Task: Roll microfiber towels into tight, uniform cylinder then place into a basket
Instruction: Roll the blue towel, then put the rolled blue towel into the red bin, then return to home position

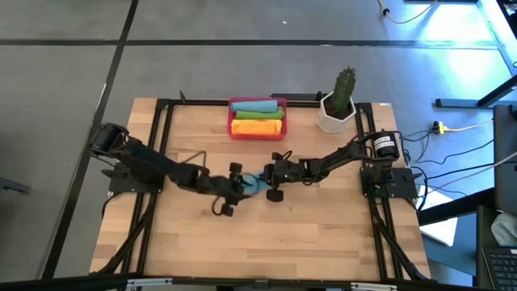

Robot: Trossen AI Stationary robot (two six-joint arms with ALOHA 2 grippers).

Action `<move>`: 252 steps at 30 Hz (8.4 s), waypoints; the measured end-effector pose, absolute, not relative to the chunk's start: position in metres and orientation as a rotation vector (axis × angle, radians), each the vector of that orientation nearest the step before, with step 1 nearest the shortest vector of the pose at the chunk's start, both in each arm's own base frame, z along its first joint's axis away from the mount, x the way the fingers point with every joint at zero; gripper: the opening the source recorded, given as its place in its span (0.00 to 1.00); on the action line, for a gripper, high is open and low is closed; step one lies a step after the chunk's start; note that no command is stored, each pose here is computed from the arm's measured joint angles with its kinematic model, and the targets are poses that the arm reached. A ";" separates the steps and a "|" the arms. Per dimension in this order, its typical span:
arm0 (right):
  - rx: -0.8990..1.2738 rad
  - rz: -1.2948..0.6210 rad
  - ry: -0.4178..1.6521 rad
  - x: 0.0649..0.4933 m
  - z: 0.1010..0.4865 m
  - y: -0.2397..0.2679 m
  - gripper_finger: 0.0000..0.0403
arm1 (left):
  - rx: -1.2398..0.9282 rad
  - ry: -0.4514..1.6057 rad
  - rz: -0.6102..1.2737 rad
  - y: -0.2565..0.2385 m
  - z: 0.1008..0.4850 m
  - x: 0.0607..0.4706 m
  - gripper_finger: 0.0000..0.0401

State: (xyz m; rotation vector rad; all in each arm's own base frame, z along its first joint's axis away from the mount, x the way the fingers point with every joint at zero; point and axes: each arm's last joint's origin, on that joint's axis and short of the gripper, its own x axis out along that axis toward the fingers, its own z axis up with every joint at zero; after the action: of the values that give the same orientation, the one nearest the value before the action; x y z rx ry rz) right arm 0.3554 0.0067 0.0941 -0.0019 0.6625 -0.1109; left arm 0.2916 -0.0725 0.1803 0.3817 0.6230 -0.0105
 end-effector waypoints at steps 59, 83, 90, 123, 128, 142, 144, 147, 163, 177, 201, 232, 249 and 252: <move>-0.251 -0.121 0.679 0.332 0.160 0.011 0.24 | 0.898 1.209 0.119 -0.092 0.120 0.337 0.02; -0.715 -0.177 0.881 0.329 0.105 0.054 0.63 | 0.896 1.205 0.119 -0.093 0.120 0.338 0.01; -0.746 -0.170 0.890 0.329 0.104 0.054 0.26 | 0.899 1.205 0.117 -0.093 0.120 0.338 0.01; -0.597 -0.555 0.663 0.300 0.223 -0.093 0.04 | 0.811 1.013 0.365 0.098 0.246 0.321 0.01; -0.599 -0.601 0.661 0.302 0.209 -0.127 0.04 | 0.762 0.953 0.395 0.141 0.251 0.312 0.01; -0.608 -0.604 0.728 0.316 0.155 -0.175 0.04 | 0.718 1.044 0.307 0.201 0.204 0.305 0.01; -0.609 -0.597 0.754 0.320 0.148 -0.177 0.04 | 0.718 1.059 0.306 0.203 0.196 0.308 0.01; -0.598 -0.569 0.801 0.324 0.139 -0.179 0.04 | 0.710 1.078 0.301 0.205 0.188 0.310 0.01; -0.628 -0.619 0.857 0.321 0.164 -0.161 0.45 | 0.722 1.190 0.342 0.194 0.186 0.308 0.34; -0.601 -0.622 0.758 0.310 0.219 -0.123 0.53 | 0.786 1.164 0.310 0.146 0.222 0.309 0.46; -0.241 -0.021 0.203 0.149 0.354 -0.029 0.27 | 0.124 0.172 0.088 0.015 0.341 0.170 0.42; 0.042 -0.066 -0.028 0.097 0.168 -0.017 0.26 | -0.126 -0.172 0.050 0.003 0.184 0.111 0.42; 0.013 -0.067 -0.026 0.097 0.168 -0.017 0.26 | -0.044 -0.178 0.047 0.002 0.185 0.110 0.42; 0.013 -0.067 -0.026 0.097 0.168 -0.017 0.26 | -0.044 -0.178 0.047 0.002 0.185 0.110 0.42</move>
State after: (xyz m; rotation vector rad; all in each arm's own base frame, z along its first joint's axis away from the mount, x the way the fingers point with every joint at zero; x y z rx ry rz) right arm 0.0970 -0.0171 0.1682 0.0135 -0.0256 -0.0673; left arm 0.1104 0.0024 0.1852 -0.0441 -0.1779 0.0473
